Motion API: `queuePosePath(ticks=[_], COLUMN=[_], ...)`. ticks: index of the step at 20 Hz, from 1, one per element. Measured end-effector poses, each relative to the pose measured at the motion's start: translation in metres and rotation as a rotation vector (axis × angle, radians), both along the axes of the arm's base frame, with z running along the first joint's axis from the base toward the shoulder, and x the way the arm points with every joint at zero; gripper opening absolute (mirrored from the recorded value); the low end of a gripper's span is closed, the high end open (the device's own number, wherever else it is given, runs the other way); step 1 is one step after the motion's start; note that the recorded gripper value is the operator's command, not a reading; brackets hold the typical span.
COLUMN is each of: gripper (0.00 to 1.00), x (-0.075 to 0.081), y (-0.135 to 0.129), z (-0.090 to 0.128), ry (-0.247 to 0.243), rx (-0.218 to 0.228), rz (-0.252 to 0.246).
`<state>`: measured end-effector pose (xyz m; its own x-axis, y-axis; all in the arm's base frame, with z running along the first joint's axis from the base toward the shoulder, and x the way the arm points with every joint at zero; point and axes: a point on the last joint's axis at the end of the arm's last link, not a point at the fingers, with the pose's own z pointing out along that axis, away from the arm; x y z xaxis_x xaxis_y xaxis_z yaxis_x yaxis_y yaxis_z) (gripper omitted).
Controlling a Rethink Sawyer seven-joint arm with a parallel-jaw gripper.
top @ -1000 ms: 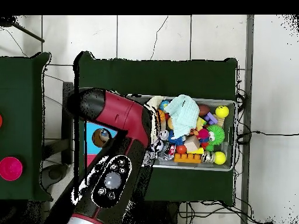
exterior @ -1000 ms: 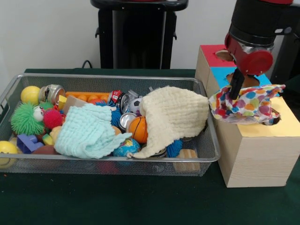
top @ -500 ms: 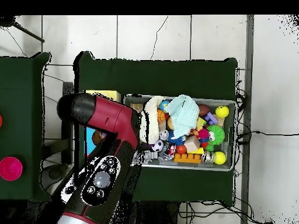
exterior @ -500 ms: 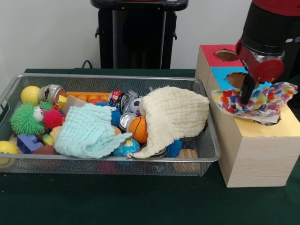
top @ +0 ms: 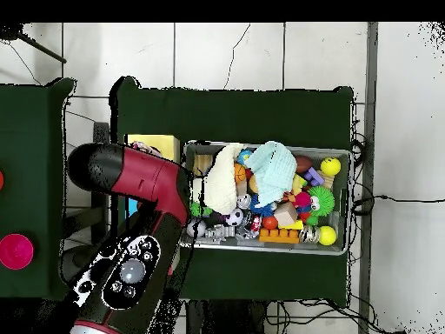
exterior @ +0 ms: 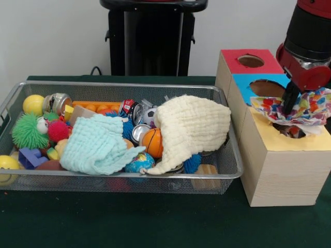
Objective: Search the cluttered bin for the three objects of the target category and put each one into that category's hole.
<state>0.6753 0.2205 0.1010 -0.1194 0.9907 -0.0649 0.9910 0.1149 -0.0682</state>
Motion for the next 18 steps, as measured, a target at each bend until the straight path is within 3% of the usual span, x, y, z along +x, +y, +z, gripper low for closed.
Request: queuePosePath(ticks=[12, 18], gripper=[0.0, 0.0], x=[0.004, 0.019], y=[-0.002, -0.017], z=[-0.01, -0.026], ry=[0.001, -0.07], rx=[0.017, 0.015], rz=[-0.029, -0.055])
